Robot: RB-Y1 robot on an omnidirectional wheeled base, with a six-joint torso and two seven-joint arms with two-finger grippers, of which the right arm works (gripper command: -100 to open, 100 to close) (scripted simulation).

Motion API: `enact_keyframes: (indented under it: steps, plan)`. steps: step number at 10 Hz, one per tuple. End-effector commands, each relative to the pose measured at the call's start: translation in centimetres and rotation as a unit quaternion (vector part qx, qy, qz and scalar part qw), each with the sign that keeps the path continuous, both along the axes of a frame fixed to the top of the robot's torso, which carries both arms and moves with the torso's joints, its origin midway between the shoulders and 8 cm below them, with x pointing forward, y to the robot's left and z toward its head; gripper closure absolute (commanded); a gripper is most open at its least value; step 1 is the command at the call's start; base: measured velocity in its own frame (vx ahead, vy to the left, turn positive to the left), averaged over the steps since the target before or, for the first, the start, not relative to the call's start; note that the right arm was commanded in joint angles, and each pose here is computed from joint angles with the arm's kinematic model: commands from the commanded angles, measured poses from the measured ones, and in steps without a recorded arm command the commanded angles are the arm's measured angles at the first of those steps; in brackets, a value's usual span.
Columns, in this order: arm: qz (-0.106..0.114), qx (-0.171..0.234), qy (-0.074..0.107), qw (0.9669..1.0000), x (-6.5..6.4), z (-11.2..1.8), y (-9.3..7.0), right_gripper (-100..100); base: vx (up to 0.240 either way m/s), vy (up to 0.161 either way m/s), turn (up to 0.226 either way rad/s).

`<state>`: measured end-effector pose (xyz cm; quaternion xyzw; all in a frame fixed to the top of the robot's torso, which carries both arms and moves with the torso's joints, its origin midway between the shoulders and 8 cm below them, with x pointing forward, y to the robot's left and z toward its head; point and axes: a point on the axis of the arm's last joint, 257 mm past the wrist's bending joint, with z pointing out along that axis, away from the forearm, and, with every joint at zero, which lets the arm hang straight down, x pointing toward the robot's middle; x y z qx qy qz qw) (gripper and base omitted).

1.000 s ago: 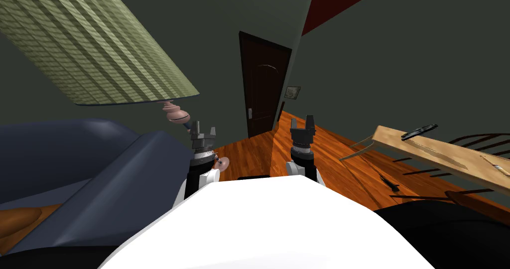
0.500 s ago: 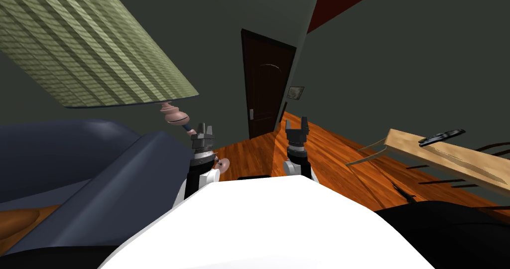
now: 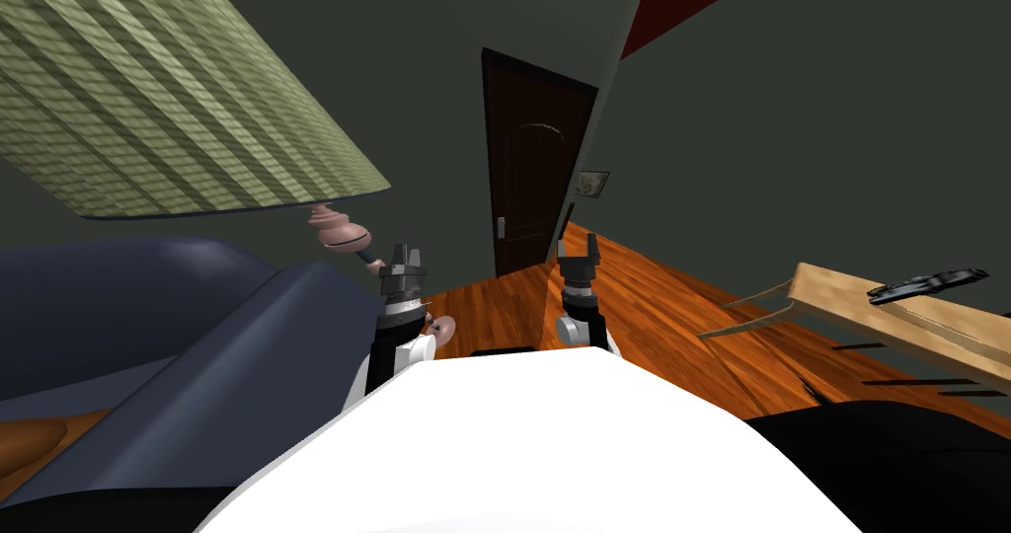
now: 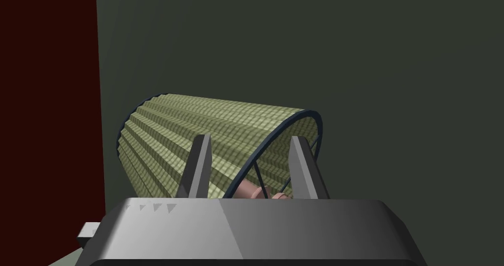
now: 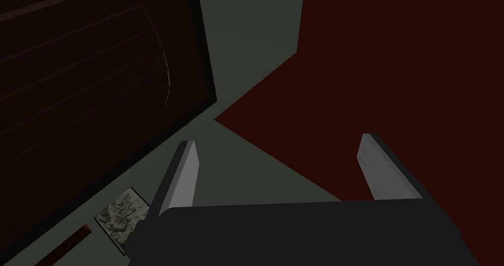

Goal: Pull the door open

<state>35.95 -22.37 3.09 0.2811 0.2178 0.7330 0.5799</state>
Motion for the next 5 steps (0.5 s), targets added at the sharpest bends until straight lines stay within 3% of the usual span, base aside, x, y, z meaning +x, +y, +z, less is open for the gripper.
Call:
enact_keyframes:
  steps: [1, 5]
  plan:
    - [0.021, 0.018, 0.008, 0.9996, 0.7, -0.7, 0.2, -100, 0.088, -0.006, 0.04]
    - [0.076, 0.066, 0.031, 0.9945, 2.6, -2.7, 1.0, -100, 0.092, -0.004, 0.05]
